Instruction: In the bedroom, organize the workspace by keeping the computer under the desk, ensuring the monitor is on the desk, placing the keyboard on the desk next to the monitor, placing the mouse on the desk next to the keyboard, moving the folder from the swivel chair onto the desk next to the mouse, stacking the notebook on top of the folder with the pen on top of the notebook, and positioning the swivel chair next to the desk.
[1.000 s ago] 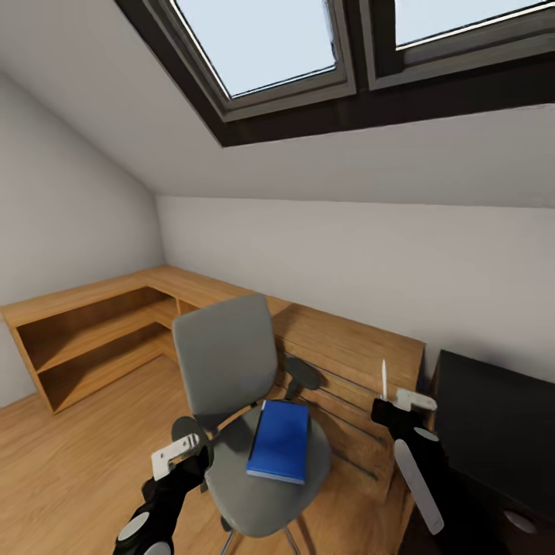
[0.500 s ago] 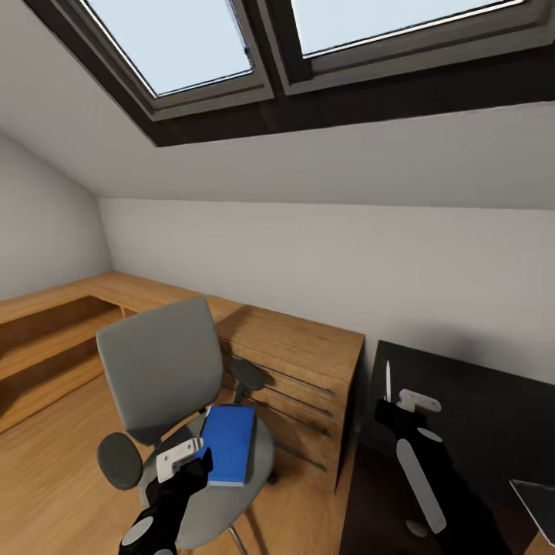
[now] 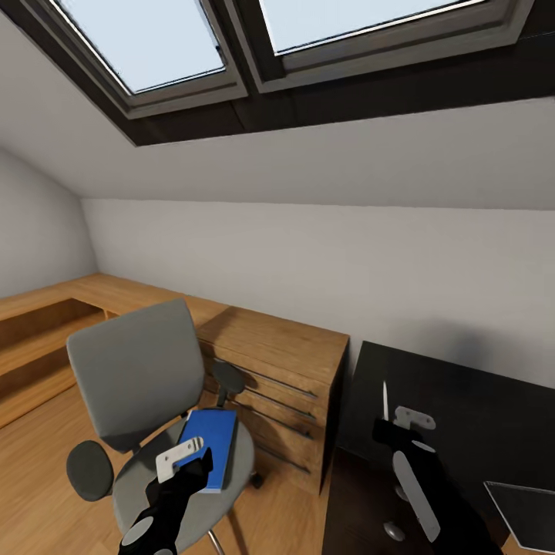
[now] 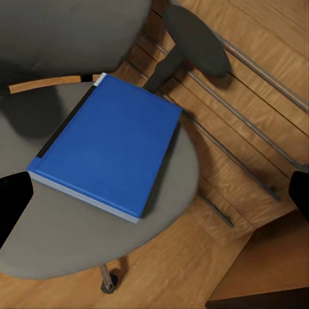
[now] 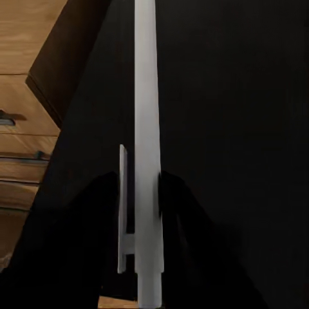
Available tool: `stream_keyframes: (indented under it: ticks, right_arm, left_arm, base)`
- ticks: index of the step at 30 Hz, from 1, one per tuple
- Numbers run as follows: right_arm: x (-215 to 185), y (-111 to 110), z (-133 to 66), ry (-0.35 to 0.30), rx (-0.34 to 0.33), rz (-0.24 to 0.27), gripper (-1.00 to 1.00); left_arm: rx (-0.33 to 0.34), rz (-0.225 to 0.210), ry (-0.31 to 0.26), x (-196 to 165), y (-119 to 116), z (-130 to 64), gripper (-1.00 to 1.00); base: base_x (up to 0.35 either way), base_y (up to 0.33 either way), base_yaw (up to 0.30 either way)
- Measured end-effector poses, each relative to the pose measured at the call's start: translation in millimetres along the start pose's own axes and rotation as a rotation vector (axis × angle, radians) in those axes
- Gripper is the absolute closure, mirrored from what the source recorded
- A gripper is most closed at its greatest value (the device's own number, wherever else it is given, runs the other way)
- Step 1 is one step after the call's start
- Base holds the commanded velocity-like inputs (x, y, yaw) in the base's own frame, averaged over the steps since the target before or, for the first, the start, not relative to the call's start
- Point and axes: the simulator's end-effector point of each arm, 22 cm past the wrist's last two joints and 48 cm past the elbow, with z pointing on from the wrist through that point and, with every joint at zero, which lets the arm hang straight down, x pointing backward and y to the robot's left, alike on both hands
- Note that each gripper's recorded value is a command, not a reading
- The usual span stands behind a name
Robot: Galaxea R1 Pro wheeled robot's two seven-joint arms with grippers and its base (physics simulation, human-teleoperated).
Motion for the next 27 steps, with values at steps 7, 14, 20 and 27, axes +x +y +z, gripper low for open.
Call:
stream_keyframes:
  ticks: [7, 14, 20, 27]
  right_arm:
    - [44, -3, 14.4, 0.101, -0.013, -0.019, 1.00]
    - [53, -6, 21.0, 0.130, -0.007, -0.022, 1.00]
    - [58, -9, 23.5, 0.142, 0.001, -0.025, 1.00]
    - [60, -11, 34.9, 0.159, 0.019, -0.025, 1.00]
  left_arm:
    - [0.001, 0.001, 0.001, 0, 0, -0.2, -1.00]
    - [0.001, 0.001, 0.001, 0, 0, -0.3, -1.00]
    - [0.003, 0.003, 0.002, 1, -1, -1.0, -1.00]
    - [0.005, 0.005, 0.003, 2, -2, -1.0, -1.00]
  base:
    - [0.000, -0.001, 0.000]
    - [0.023, 0.000, 0.000]
    - [0.255, 0.000, 0.000]
    - [0.108, 0.000, 0.000]
